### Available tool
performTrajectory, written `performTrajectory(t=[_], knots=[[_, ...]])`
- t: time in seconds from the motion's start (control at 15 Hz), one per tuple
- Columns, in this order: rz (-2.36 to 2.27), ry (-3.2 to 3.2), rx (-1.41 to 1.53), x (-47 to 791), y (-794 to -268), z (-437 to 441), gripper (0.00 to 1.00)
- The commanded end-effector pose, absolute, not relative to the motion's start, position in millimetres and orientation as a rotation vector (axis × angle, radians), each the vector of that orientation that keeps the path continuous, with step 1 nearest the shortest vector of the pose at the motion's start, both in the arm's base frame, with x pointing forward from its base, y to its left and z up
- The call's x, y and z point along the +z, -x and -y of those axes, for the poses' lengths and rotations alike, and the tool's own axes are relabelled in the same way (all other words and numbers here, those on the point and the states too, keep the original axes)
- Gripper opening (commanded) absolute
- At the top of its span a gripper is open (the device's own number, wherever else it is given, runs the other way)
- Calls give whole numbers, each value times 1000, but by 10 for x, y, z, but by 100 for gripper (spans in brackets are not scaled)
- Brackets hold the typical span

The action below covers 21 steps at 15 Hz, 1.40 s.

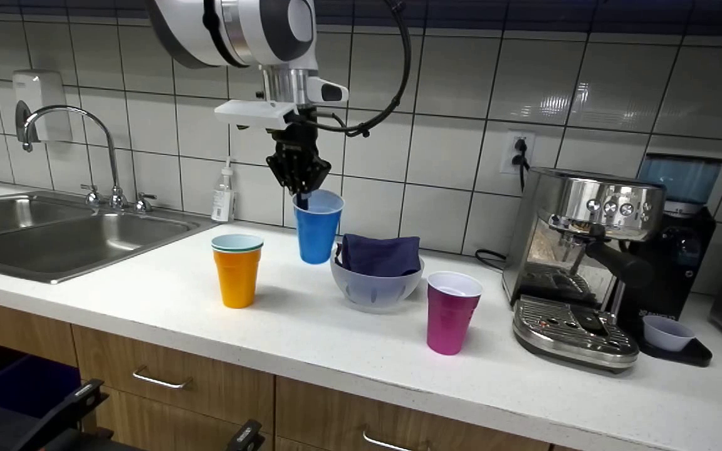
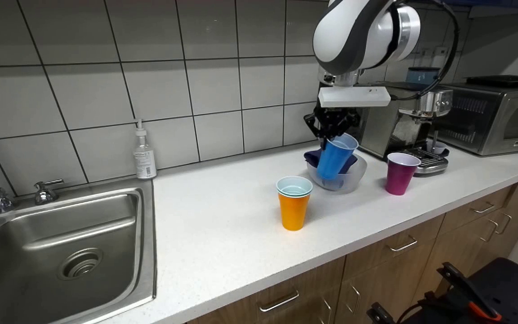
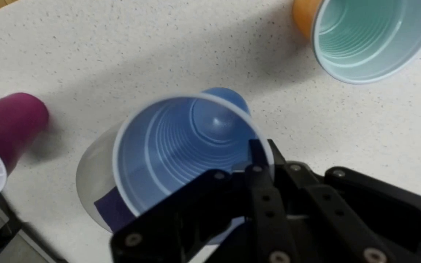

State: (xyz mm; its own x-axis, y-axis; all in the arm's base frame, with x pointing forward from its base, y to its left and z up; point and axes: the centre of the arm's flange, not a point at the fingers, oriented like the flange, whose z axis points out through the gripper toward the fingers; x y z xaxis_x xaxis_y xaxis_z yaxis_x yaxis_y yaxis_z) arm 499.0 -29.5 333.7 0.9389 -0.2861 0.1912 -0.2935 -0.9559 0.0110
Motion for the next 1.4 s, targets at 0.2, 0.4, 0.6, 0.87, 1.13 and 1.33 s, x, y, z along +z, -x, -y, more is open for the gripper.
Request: performTrajectory(t=[0.2,0.4,0.6,0.87,1.13,1.33], knots=[[365,-3118,462,3738,-4982,-95,1],[300,-3148,500,3838,-4972,-288,1],[242,-3182,511,3906,-4947,-461,1],[159,-3212,489,3953,-4909,-618,1],[76,-3220,437,3954,-4883,-702,1],[11,-3217,373,3947,-4845,-734,1]])
